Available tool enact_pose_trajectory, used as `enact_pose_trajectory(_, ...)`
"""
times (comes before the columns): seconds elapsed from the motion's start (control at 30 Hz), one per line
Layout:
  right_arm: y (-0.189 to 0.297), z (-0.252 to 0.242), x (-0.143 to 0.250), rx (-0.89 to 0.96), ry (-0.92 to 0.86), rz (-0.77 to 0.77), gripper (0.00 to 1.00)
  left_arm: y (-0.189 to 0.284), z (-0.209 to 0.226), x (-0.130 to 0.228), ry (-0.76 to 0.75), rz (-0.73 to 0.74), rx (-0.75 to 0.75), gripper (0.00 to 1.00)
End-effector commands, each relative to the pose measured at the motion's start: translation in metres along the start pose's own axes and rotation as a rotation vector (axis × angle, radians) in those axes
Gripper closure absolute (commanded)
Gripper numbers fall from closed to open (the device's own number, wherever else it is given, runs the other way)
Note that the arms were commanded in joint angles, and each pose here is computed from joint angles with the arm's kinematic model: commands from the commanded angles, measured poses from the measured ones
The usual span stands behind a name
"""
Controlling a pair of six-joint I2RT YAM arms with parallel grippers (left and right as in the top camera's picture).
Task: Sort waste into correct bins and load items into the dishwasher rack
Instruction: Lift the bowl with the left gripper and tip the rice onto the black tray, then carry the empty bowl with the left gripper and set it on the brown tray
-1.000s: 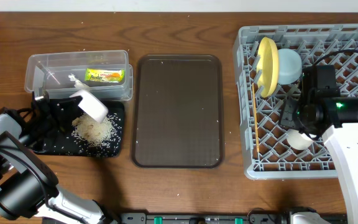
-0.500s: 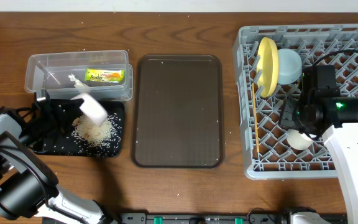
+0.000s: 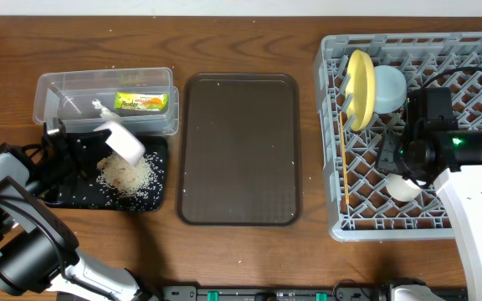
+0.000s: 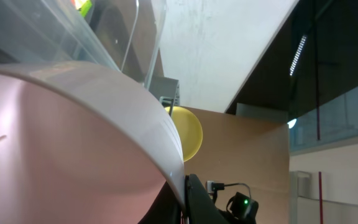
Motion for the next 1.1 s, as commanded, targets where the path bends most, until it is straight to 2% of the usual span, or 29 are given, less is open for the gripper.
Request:
enact_pose_trajectory(0.0, -0.002, -0.003, 0.001, 0.006, -0.011, 0.008, 0.48, 0.001, -0.013, 0.005, -0.012, 0.010, 0.061, 0.94)
enact_pose_trajectory(0.27, -0.002, -0.003, 0.001, 0.006, -0.012, 0.008, 0.48, -0.007, -0.020, 0.021, -0.020, 0.036, 0.029, 0.94)
enact_pose_trajectory(0.43, -0.002, -0.003, 0.001, 0.006, -0.011, 0.007, 0.48, -0.014, -0.008, 0.034, -0.080, 0.035, -0.153, 0.94)
enact_pose_trajectory(0.67, -0.002, -0.003, 0.000, 0.006, -0.011, 0.004, 0.48, -0.051, -0.002, 0.077, -0.292, 0.142, -0.369, 0.94)
enact_pose_trajectory(0.83, -0.002, -0.003, 0.000, 0.006, -0.011, 0.004, 0.48, -0.082, 0.025, 0.100, -0.443, 0.199, -0.636, 0.94)
enact_pose_trajectory(0.93, -0.002, -0.003, 0.000, 0.006, -0.011, 0.004, 0.48, -0.102, 0.040, 0.111, -0.519, 0.236, -0.740, 0.94)
enact_pose_trajectory(1.07, -0.002, -0.003, 0.000, 0.006, -0.011, 0.004, 0.48, -0.134, 0.055, 0.125, -0.693, 0.272, -0.843, 0.94)
Point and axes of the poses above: each gripper's point midway between its finger pads, its own y axis back along the fingers, its own z axis along the line the jaws close on, x = y × z, the point moved 1 cm from there along y, back along the fingers, and after that the axes turned 13 degrees about y, right-handed, at the moved point
